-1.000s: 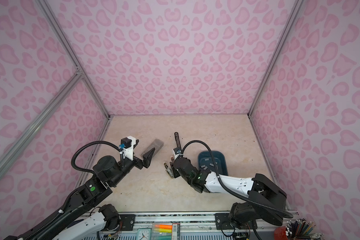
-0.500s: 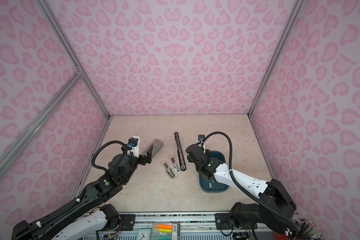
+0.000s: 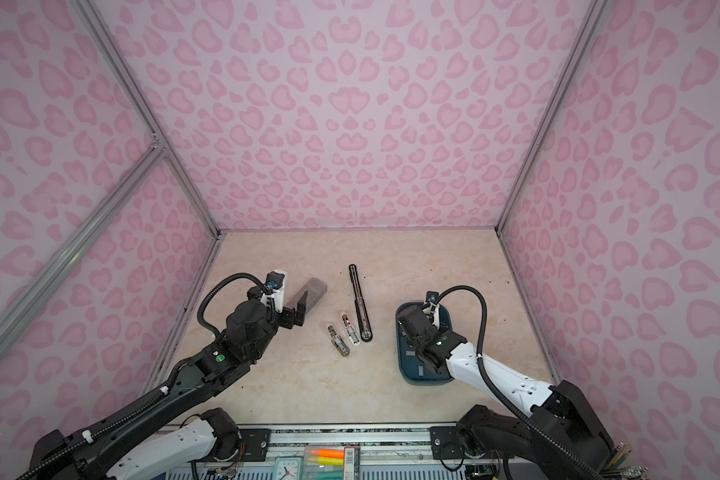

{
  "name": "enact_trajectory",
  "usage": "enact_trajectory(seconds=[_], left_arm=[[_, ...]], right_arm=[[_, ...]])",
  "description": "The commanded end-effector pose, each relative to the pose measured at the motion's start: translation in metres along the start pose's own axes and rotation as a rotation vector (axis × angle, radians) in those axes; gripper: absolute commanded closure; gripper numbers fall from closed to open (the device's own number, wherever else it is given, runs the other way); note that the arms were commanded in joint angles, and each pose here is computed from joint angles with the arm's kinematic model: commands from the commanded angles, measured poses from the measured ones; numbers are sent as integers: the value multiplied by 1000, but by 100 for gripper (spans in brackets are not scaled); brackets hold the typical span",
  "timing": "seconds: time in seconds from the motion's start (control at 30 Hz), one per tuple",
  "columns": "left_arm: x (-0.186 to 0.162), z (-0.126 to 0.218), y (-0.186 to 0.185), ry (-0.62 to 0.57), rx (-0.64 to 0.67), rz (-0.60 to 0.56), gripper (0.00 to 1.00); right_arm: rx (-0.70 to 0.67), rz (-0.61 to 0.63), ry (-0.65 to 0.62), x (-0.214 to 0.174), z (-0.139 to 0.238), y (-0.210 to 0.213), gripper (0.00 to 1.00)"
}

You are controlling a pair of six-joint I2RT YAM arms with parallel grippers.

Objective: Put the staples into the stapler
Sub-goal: 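Move the right gripper over the teal tray of staples, then lower the right gripper into the tray and pinch a staple strip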

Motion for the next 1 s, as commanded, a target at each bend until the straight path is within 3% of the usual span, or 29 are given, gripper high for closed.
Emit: enact_trajectory(seconds=[0.0, 0.2, 0.47, 0.97], left_arm=[[-8, -2, 4, 57, 32, 5, 2], [-16, -1, 6, 96, 46, 12, 2], [-3, 10, -1, 38, -37, 40, 3], [-4, 8, -5, 43, -53, 36, 2]], right_arm=[[39, -32, 27, 6, -9, 5, 52], [58, -26, 68, 12, -18, 11, 52], [66, -16, 182, -5, -47, 20, 58], [41, -9, 257, -20, -75, 16, 54]])
Point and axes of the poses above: each gripper's point midway between its finger pads, its own z axis back along the fingers, its own y axis along the line the jaws close on, x = y × z, the point moved 1 cm from there along z, back along the fingers, and after that the axes turned 2 degrees about z, right-handed, at the moved point
